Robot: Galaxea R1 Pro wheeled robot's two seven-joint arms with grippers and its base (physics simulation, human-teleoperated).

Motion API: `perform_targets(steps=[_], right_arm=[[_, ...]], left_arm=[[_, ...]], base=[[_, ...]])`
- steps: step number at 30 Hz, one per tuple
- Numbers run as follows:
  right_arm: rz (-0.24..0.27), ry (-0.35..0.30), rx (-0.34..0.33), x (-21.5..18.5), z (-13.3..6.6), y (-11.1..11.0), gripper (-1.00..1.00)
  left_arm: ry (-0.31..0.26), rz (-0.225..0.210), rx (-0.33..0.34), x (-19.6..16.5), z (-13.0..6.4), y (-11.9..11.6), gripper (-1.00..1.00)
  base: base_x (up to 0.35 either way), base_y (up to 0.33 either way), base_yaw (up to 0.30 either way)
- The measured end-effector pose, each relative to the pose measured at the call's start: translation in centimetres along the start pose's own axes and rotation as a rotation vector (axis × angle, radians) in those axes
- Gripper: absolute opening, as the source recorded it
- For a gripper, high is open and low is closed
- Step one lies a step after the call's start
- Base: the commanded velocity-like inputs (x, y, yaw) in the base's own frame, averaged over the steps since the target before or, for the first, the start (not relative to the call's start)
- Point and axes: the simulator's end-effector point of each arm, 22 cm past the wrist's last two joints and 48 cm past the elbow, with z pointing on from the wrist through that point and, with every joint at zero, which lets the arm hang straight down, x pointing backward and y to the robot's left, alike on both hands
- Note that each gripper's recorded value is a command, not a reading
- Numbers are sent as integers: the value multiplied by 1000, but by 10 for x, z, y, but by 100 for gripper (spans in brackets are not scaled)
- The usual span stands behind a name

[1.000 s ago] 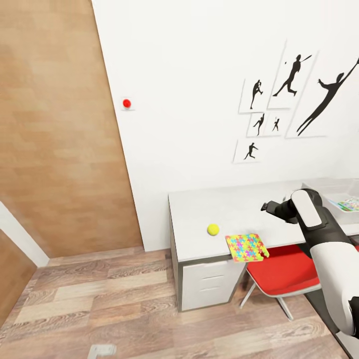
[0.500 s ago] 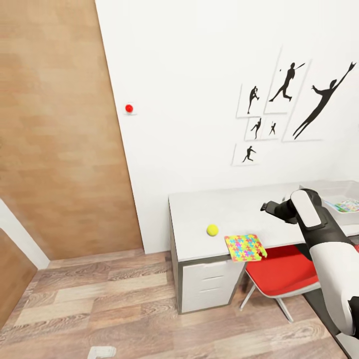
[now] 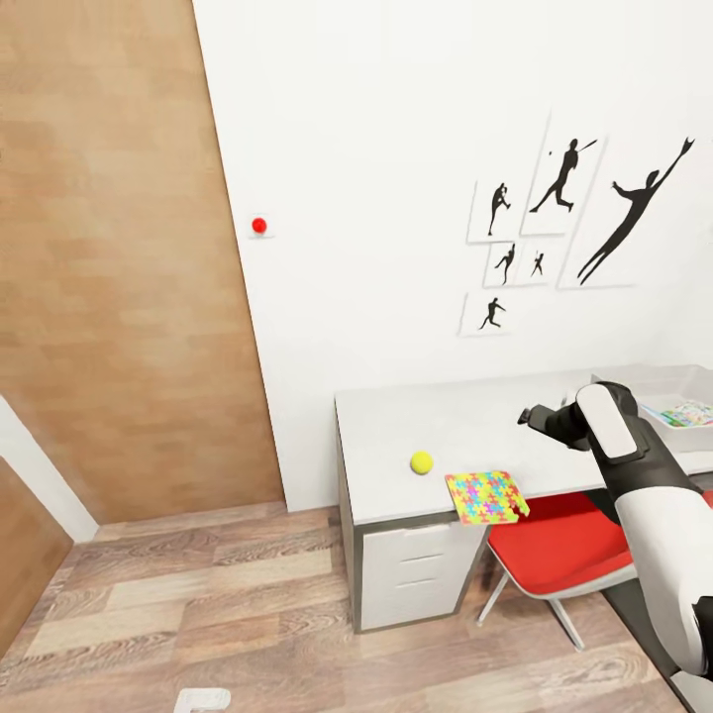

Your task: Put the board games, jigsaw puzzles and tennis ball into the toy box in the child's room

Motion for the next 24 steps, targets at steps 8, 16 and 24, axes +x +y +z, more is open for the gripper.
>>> perform_targets(steps=[8, 16, 24], right_arm=[[0, -4, -3, 1, -5, -1, 100], [2, -13, -11, -2, -12, 1, 100], [3, -22, -17, -6, -19, 2, 100]], left_arm=[[-14, -1, 0, -6, -2, 0, 100], [-29, -3, 0, -12, -4, 0, 100], [-48, -5, 1, -18, -6, 0, 100]], base=[[0, 0, 0], [0, 0, 0], [0, 0, 0]])
